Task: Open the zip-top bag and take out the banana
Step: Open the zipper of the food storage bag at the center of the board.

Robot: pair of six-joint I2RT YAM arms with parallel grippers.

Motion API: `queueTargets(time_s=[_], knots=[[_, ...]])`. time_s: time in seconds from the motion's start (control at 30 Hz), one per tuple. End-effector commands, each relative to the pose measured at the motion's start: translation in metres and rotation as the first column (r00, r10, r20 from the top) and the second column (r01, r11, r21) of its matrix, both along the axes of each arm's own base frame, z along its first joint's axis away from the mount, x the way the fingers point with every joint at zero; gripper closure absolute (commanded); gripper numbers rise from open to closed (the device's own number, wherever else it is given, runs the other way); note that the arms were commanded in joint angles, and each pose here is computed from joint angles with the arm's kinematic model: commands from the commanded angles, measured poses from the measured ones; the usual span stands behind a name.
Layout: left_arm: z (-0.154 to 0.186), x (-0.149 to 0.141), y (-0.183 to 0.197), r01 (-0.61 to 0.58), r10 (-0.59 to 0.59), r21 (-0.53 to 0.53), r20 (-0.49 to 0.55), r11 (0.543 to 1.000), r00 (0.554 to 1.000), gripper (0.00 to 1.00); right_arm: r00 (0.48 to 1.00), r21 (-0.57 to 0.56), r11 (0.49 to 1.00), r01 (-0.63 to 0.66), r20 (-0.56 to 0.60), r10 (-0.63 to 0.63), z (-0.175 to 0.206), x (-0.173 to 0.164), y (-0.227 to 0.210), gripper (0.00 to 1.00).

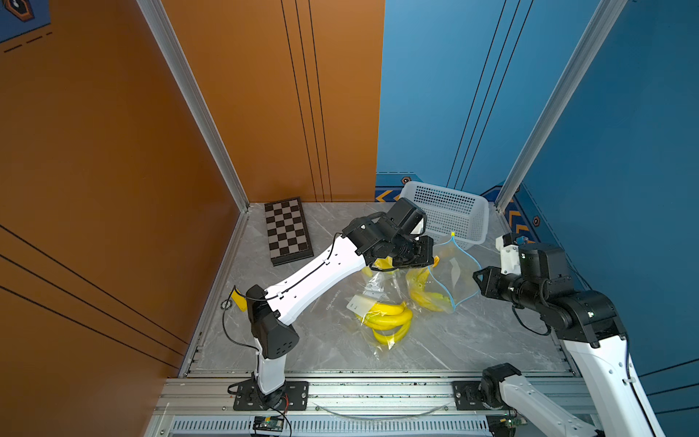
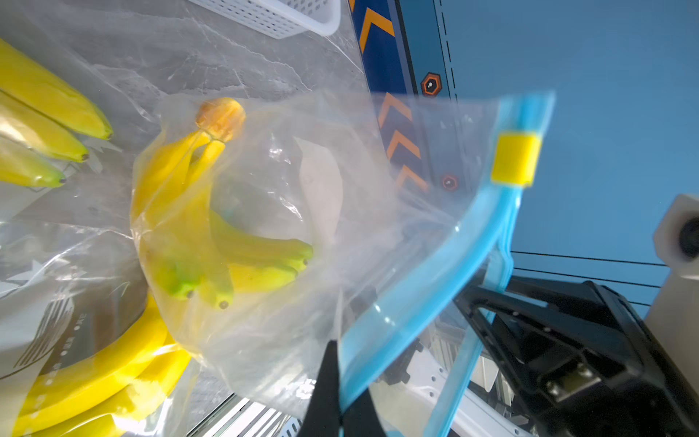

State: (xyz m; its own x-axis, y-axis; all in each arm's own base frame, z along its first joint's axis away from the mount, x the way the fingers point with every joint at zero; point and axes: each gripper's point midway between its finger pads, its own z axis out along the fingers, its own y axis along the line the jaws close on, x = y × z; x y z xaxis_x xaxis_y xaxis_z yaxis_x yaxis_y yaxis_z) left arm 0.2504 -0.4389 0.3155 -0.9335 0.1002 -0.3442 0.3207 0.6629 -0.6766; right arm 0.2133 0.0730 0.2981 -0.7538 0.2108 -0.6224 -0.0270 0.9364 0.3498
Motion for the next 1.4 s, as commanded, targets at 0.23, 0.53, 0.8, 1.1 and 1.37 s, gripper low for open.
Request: queueTargets(time_s=[0.23, 0.53, 0.8, 1.1, 1.37], knots=[[0.001, -0.022, -0.007, 0.095, -0.095, 0.037, -0.015, 0.995, 0.995, 1.0, 0.996, -0.007, 0.997, -0.08, -0.039, 0.08, 0.005, 0.0, 0.006, 0.72], [-0.019, -0.027, 0.002, 0.106, -0.103, 0.103, -0.042, 0.989, 0.994, 0.69, 0.997, 0.115, 0.99, -0.076, 0.04, 0.072, 0.031, -0.002, 0.017, 1.0], [-0.014, -0.031, 0.004, 0.127, -0.126, 0.144, -0.015, 0.981, 0.992, 0.67, 0.999, 0.149, 0.988, -0.032, 0.032, 0.027, 0.023, -0.004, 0.015, 1.0], [-0.005, -0.037, 0.028, 0.15, -0.147, 0.169, -0.033, 0.974, 0.989, 0.94, 0.999, 0.107, 0.994, 0.024, 0.034, -0.028, 0.019, -0.001, 0.004, 1.0], [0.027, -0.015, 0.031, 0.106, -0.111, 0.116, 0.041, 0.988, 0.993, 0.94, 0.989, 0.032, 0.998, 0.052, 0.14, -0.056, 0.053, 0.01, -0.011, 1.0]])
